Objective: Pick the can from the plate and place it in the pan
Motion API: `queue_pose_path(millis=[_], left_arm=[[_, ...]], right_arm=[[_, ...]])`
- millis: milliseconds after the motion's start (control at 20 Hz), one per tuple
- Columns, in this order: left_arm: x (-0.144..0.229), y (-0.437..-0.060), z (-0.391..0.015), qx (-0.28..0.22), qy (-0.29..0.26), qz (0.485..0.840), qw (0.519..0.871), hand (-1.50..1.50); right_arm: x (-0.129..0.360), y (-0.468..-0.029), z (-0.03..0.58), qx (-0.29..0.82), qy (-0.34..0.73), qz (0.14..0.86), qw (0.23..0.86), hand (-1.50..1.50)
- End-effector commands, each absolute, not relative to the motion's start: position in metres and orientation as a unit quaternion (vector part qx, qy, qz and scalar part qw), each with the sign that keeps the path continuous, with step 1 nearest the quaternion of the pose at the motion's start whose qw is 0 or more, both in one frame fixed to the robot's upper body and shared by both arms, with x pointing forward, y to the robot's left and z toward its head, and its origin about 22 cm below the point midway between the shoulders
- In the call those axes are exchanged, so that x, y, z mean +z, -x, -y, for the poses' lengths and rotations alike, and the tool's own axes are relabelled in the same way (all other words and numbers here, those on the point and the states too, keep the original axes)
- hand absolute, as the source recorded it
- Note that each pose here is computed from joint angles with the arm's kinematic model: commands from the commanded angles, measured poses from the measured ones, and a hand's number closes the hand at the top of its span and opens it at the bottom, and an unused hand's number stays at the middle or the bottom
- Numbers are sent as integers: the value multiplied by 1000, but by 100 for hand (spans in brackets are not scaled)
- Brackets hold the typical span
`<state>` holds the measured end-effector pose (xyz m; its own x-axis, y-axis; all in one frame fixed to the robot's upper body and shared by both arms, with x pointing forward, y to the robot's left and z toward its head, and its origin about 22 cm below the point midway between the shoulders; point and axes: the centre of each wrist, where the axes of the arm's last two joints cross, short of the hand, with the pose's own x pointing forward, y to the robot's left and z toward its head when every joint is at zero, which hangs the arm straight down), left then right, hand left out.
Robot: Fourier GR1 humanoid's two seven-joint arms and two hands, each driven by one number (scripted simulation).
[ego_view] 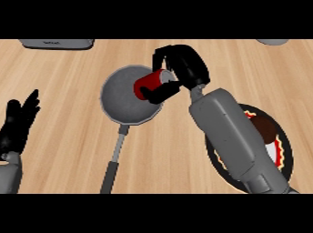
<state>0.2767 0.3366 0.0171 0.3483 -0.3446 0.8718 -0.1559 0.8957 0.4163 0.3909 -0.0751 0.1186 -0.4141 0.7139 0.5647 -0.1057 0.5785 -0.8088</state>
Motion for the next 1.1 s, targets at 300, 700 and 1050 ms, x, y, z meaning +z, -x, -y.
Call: queue_pose_path(millis=[300,700,1050], left_arm=[[23,-290,-341,-79,-206,576,787,0],[31,-311,-306,-101,-193,596,773,0],[33,-318,-292,-115,-176,597,774,0]], right_arm=[[89,-417,46,407,208,706,540,150],[44,-408,63,375,152,698,591,150],[33,-405,63,370,116,686,616,-150]])
